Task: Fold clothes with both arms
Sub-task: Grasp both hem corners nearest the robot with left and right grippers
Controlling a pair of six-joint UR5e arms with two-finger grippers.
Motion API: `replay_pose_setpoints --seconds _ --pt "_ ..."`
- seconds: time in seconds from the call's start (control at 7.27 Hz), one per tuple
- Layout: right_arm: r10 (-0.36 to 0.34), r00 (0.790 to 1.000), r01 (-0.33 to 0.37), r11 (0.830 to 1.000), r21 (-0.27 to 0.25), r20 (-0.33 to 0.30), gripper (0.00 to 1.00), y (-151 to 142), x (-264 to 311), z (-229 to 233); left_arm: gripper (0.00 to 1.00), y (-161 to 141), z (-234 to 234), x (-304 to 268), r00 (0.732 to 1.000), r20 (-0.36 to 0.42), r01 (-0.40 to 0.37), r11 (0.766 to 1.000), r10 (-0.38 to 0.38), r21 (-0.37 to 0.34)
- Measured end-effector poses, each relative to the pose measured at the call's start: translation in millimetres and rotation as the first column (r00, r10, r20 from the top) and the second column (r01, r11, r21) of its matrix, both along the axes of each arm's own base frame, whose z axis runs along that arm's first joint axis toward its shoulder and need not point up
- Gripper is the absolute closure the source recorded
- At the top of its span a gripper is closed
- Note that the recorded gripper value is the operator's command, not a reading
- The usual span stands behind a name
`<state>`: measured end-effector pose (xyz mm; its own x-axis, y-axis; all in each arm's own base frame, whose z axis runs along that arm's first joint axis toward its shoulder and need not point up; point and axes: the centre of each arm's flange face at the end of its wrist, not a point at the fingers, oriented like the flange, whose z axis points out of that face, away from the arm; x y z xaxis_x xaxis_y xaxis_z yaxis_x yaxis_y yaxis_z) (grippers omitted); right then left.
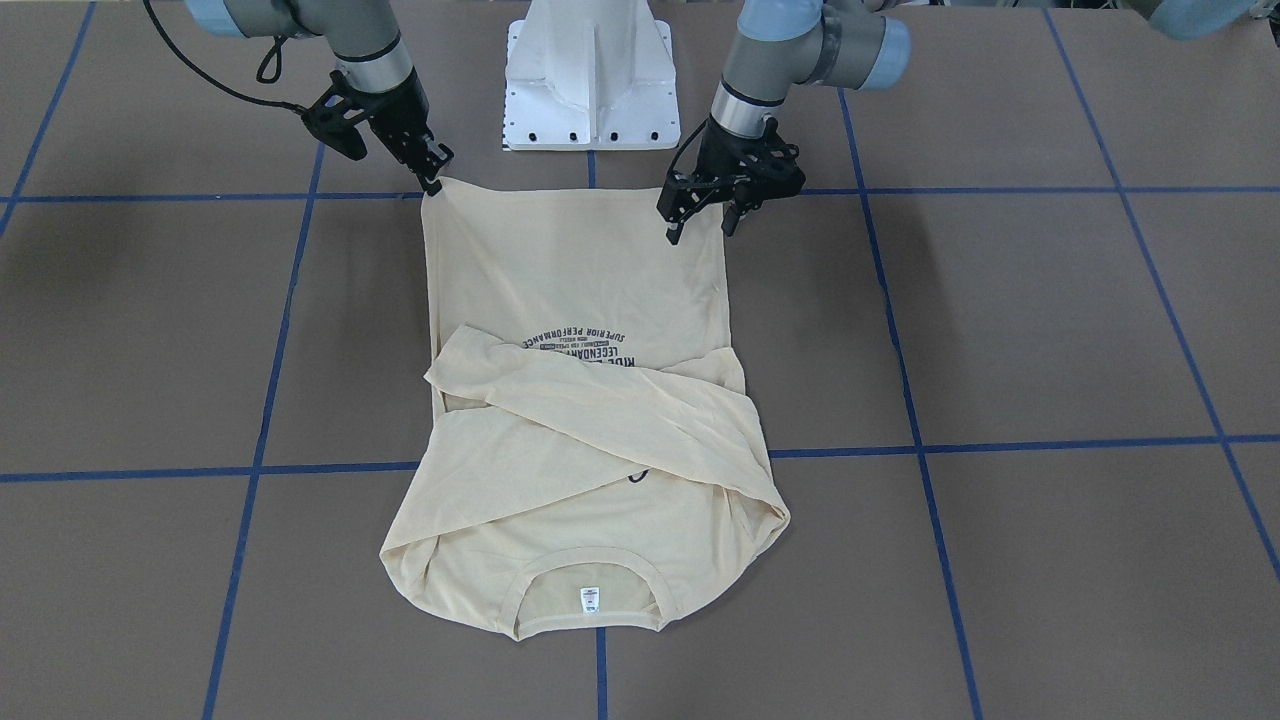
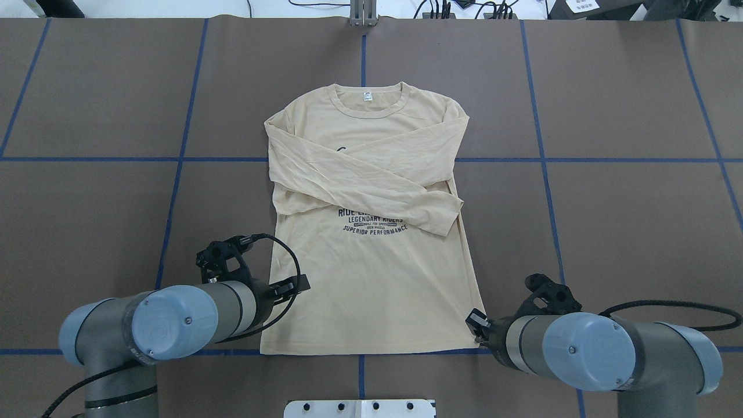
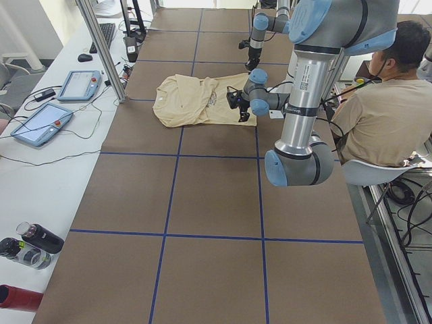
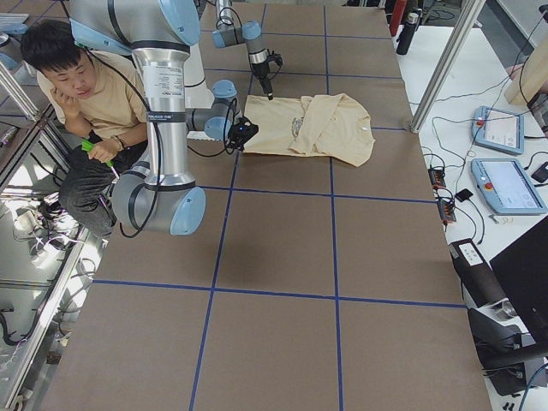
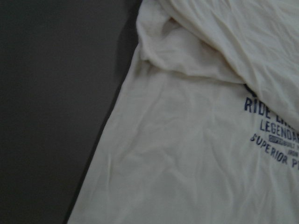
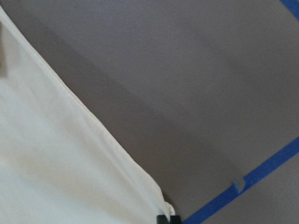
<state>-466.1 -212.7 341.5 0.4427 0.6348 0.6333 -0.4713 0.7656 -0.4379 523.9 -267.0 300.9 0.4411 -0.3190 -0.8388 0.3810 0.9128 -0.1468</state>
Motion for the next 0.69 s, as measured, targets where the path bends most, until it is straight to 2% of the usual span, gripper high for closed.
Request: replay_pose_setpoints --seconds 0.28,0.69 --pt "-0.002 1.0 0.002 1.0 0.0 0.003 1.0 1 -1 -1 0.17 27 7 2 0.999 0.007 -0.036 0.999 0.036 -0.012" --pt "0.0 1.0 0.0 1.0 0.001 0.004 1.0 1 -1 -2 0.19 53 10 11 0.997 0.011 -0.074 0.997 0.074 -0.029"
